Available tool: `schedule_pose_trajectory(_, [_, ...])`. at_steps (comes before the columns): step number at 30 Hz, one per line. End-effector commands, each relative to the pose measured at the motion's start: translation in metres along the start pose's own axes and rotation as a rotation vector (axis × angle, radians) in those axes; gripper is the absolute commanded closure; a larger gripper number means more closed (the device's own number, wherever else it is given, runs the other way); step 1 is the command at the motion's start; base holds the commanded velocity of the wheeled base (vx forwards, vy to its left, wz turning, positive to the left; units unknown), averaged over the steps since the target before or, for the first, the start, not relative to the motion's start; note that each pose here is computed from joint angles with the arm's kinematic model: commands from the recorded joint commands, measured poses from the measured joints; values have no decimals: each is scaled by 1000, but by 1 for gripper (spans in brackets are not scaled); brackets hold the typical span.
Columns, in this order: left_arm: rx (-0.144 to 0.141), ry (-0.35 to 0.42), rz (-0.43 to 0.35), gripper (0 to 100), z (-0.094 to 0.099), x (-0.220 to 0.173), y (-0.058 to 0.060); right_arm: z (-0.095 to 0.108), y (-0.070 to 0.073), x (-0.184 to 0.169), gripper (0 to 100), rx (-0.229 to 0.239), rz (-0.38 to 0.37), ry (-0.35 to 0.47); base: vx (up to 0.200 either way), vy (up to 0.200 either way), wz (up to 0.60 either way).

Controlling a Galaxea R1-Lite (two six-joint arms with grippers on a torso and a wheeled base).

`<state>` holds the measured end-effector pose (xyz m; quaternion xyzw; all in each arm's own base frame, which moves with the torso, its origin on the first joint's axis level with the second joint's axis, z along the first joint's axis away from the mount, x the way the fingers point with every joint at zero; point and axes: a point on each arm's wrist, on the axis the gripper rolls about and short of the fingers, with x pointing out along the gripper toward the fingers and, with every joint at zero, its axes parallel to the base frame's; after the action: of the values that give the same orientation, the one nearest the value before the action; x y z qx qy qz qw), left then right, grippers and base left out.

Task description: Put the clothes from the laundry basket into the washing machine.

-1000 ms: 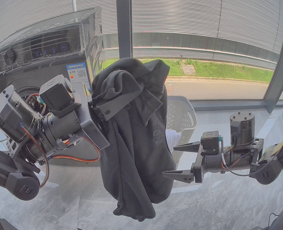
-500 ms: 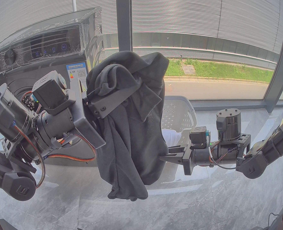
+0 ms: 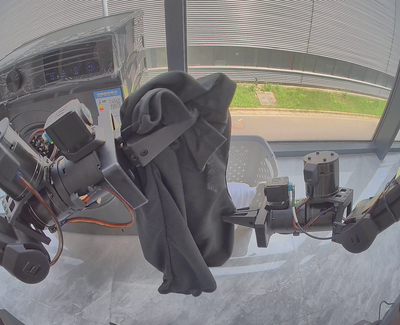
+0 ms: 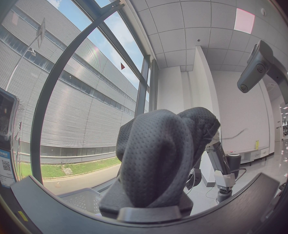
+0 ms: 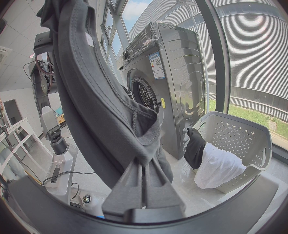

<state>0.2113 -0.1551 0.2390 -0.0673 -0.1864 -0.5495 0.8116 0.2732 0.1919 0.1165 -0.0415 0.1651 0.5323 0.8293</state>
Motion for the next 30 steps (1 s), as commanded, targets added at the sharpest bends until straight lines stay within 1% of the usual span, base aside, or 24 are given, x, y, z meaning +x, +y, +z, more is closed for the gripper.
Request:
schedule_pose_trajectory(1, [-10,56,78,100,-15,-11,17,14,6,-22,100,-23,-22,-48,0,0,0])
schedule_pose_trajectory(2, [-6,65,95,100,-17,-14,21,16,8,-26,100,-27,-26,-57,0,0,0])
schedule_pose_trajectory(3, [-1,102,159,100,-27,-25,37,24,12,-47,100,-36,-51,-93,0,0,0])
schedule_pose_trajectory(6, [-4,139,237,100,-37,-39,55,36,22,-81,100,-63,-89,-159,0,0,0])
schedule_pose_trajectory(8, [-4,146,258,100,-40,-43,61,41,29,-97,100,-82,-105,-194,0,0,0])
schedule_pose_trajectory(9, [-4,147,259,100,-42,-44,61,43,31,-101,100,-88,-109,-204,0,0,0])
schedule_pose_trajectory(10, [-4,147,262,100,-45,-44,63,47,38,-112,100,-105,-113,-232,0,0,0])
schedule_pose_trajectory(11, [-6,149,264,100,-47,-44,64,50,40,-116,100,-114,-116,-247,0,0,0])
schedule_pose_trajectory(13, [-20,170,273,100,-55,-46,65,56,45,-126,100,-129,-126,-279,0,0,0])
schedule_pose_trajectory(14, [-24,175,276,100,-57,-47,66,56,45,-127,100,-131,-128,-283,0,0,0])
schedule_pose_trajectory(15, [-29,186,293,100,-62,-49,69,60,48,-132,100,-144,-134,-302,0,0,0])
schedule_pose_trajectory(16, [-28,186,296,100,-62,-49,69,60,48,-133,100,-144,-136,-304,0,0,0])
schedule_pose_trajectory(17, [-19,173,321,100,-62,-49,71,61,51,-138,100,-152,-140,-316,0,0,0])
schedule_pose_trajectory(18, [-11,161,327,100,-61,-48,71,61,52,-139,100,-151,-141,-318,0,0,0])
schedule_pose_trajectory(21, [-6,148,319,100,-59,-44,68,55,52,-140,100,-142,-146,-304,0,0,0])
schedule_pose_trajectory(22, [-3,139,310,100,-57,-42,66,50,50,-140,100,-132,-154,-290,0,0,0])
schedule_pose_trajectory(24, [0,134,306,100,-56,-41,66,49,48,-140,100,-125,-161,-284,0,0,0])
schedule_pose_trajectory(25, [15,114,296,100,-50,-37,64,46,40,-139,100,-113,-181,-270,0,0,0])
schedule_pose_trajectory(26, [23,101,292,100,-46,-36,64,45,37,-136,0,-105,-183,-260,0,0,0])
schedule_pose_trajectory(29, [34,79,273,100,-39,-31,60,42,32,-130,0,-90,-182,-241,0,0,0])
schedule_pose_trajectory(30, [38,70,264,100,-36,-30,58,39,29,-125,0,-78,-180,-224,0,0,0])
